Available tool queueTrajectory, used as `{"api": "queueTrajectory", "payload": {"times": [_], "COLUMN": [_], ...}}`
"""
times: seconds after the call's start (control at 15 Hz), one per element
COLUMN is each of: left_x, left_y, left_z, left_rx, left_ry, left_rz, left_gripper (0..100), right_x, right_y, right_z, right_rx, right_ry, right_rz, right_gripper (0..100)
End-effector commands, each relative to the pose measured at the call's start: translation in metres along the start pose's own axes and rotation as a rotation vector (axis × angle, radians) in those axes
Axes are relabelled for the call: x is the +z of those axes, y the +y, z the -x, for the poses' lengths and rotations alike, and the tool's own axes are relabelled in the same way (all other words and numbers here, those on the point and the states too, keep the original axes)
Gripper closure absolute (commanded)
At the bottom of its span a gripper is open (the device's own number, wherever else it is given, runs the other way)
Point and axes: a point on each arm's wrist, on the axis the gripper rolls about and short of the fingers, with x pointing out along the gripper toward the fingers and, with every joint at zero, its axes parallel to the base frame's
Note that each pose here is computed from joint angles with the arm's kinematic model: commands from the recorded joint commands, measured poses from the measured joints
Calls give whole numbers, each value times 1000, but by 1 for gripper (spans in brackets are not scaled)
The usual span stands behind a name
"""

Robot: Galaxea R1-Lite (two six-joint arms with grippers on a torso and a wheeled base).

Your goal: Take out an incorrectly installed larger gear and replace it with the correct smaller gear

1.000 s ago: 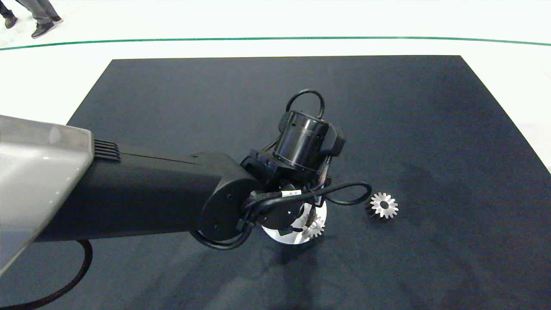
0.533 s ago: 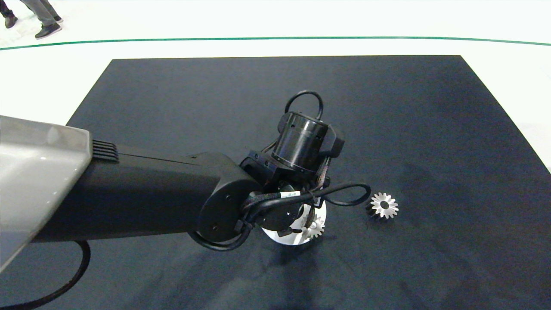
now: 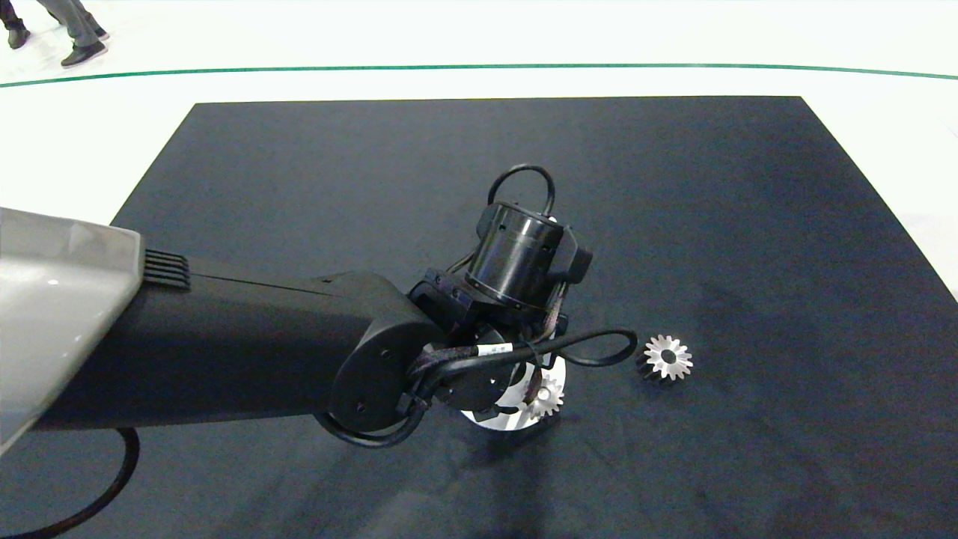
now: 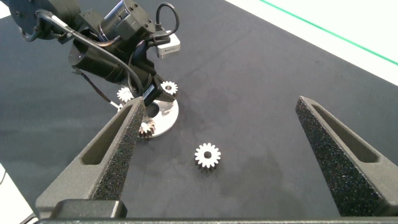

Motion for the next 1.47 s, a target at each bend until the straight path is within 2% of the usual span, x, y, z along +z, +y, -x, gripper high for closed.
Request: {"api": "queueTrajectory", "payload": {"times": [0.07,0.33,0.47,0.53,0.6,0.73,0.87,0.93,1.0,1.07,1.13,1.2,1.27,1.47], "left_x": [0,1,13,31,45,56,56,49,36,28,4,-9,-36,-97], "left_y": [1,2,12,32,61,123,169,185,197,202,210,212,213,213], "left_z": [0,2,13,34,53,95,149,180,213,232,278,293,318,351], "left_rx": [5,5,9,23,66,191,302,349,393,416,461,470,480,502], "left_ry": [1,-4,-41,-101,-149,-219,-307,-346,-383,-407,-473,-496,-543,-617], "left_rz": [2,6,23,55,72,85,113,114,88,73,43,39,49,79], "left_gripper": [0,0,0,0,0,0,0,0,0,0,0,0,0,0], "right_x": [0,0,0,2,9,17,19,20,19,19,19,15,7,-21], "right_y": [0,0,0,-1,-4,-8,-9,-10,-13,-14,-17,-17,-15,-4], "right_z": [0,0,0,0,0,4,6,7,9,12,23,29,38,66], "right_rx": [0,0,-1,-4,-21,-62,-88,-125,-214,-272,-423,-478,-575,-877], "right_ry": [0,0,-3,-8,-25,-43,-48,-42,-14,-1,31,50,96,200], "right_rz": [3,3,3,3,1,-2,-5,-6,-7,-8,-8,-8,-7,-1], "right_gripper": [0,0,0,0,0,0,0,0,0,0,0,0,0,0]}}
